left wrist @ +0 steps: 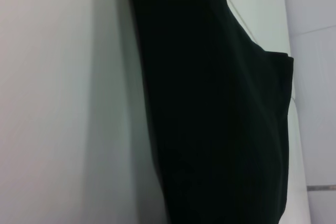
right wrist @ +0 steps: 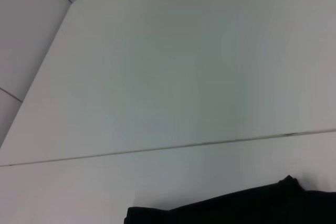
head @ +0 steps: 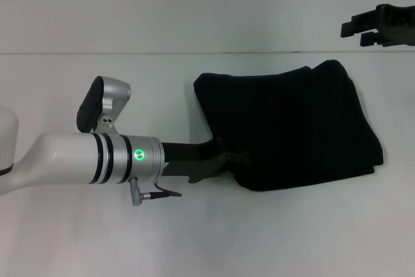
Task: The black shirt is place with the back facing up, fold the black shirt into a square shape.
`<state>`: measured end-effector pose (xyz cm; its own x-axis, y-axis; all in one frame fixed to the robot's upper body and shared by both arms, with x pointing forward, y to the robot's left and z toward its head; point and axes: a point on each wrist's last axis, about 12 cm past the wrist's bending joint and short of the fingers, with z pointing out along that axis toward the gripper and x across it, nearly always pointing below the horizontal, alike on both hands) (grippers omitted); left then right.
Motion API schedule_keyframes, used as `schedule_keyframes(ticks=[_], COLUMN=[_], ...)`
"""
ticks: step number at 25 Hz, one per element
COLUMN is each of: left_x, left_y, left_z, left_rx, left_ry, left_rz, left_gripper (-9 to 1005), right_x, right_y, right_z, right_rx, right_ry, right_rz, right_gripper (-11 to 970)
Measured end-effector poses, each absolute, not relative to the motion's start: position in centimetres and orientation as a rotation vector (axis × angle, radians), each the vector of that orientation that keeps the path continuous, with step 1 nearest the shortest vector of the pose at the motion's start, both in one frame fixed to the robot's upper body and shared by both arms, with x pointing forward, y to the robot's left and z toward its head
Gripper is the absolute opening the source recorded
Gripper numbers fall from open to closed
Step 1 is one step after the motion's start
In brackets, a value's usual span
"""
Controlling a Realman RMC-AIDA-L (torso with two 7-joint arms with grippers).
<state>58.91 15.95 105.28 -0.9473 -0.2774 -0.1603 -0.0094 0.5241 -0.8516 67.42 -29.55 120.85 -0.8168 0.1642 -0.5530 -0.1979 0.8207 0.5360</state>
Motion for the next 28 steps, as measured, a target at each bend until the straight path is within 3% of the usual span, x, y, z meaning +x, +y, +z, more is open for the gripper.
schedule_keyframes(ticks=[3,9,14,28], left_x=[58.9,58.7,58.3,55.5], left_y=[15.9,16.6,17.9,26.2], left_z=[105.3,105.3,105.2,105.9], left_rx=[-0.235,-0.219,-0.144,-0.135], left_ry=[2.488,2.491,2.491,2.484], left_rz=[-1.392,-1.391,-1.380,-1.362], left_gripper=[412,179,69,70], right_x=[67.4,67.4,67.4,67.2], right_y=[-29.5,-29.6,-29.6,-29.8], right_z=[120.8,120.7,120.7,120.3], right_rx=[-0.024,-0.020,-0.019,-0.009], right_ry=[2.402,2.401,2.402,2.413], right_rz=[0.796,0.794,0.793,0.798], right_gripper=[560,560,561,563])
